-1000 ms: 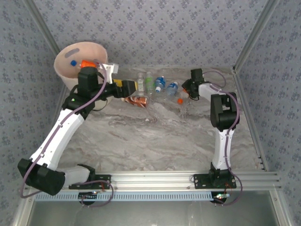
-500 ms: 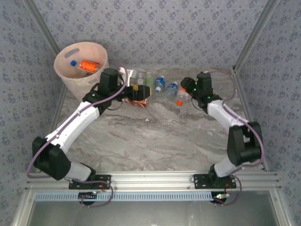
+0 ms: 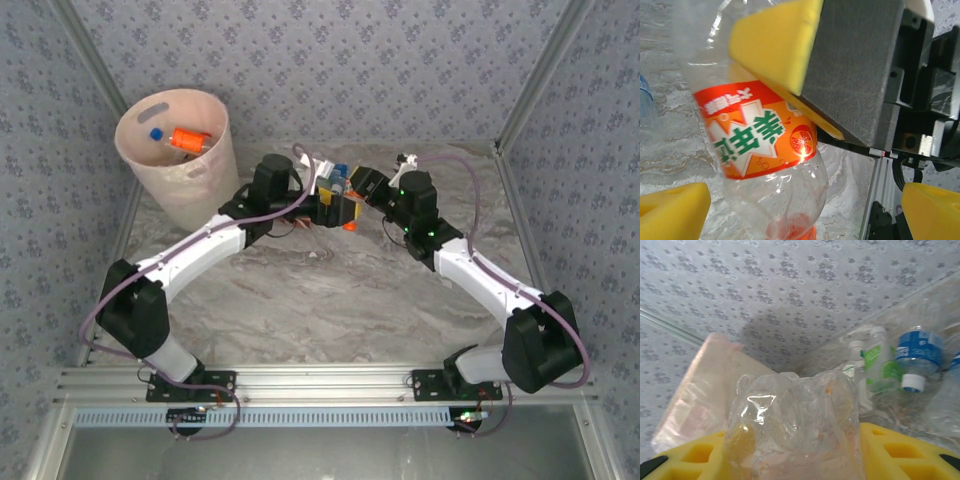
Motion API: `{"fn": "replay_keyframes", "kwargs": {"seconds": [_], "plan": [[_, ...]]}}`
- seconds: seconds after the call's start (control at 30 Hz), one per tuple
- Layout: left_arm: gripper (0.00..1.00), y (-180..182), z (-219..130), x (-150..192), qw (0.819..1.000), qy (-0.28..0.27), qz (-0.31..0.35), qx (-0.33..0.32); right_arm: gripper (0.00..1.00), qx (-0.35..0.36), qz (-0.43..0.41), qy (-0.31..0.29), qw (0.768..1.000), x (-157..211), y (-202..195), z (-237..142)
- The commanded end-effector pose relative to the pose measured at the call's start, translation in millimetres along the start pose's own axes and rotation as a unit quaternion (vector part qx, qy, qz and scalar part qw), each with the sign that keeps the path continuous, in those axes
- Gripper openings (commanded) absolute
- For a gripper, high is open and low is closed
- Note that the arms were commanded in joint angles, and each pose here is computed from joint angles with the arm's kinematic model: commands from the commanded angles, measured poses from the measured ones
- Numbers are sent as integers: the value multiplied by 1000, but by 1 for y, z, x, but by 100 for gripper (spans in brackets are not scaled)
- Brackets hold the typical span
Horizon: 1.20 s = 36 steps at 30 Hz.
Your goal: Put the plastic bottles in the bin
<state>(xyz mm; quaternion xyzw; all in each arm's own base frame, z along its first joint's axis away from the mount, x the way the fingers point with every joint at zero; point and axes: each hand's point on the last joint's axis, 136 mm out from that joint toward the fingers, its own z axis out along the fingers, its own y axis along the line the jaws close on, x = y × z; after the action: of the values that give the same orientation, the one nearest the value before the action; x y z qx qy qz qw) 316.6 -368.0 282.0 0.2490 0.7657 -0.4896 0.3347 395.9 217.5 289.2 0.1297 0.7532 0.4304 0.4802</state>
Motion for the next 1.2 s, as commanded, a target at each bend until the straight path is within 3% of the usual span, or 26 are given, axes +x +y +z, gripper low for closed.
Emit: {"fn": "replay_keyframes", "kwargs": {"seconds": [0.0, 0.13, 0.27, 0.37, 0.6, 0.87, 0.97, 1.17], "plan": [[98, 16, 2, -12, 996, -37, 41, -65, 48, -56, 28, -13, 998, -9, 29, -5], [98, 34, 8, -12, 991, -41, 52, -117, 48, -79, 32, 1, 996, -5, 45, -4], [90, 27, 18, -10, 994, -28, 67, -87, 50, -98, 40, 12, 994, 1, 52, -3], [79, 16, 24, -8, 995, -11, 81, -51, 51, -109, 39, 22, 993, 4, 57, -2], [53, 11, 27, -3, 994, 9, 100, -33, 56, -119, 31, 52, 991, 13, 61, -4], [45, 9, 15, -4, 993, 0, 112, -31, 69, -164, -22, 85, 983, -2, 67, -25], [45, 12, 6, -10, 992, -9, 115, -45, 77, -139, -24, 95, 986, -9, 52, -29], [44, 33, -29, -29, 984, -36, 117, -130, 100, -78, -71, 42, 994, -37, 27, -57]]}}
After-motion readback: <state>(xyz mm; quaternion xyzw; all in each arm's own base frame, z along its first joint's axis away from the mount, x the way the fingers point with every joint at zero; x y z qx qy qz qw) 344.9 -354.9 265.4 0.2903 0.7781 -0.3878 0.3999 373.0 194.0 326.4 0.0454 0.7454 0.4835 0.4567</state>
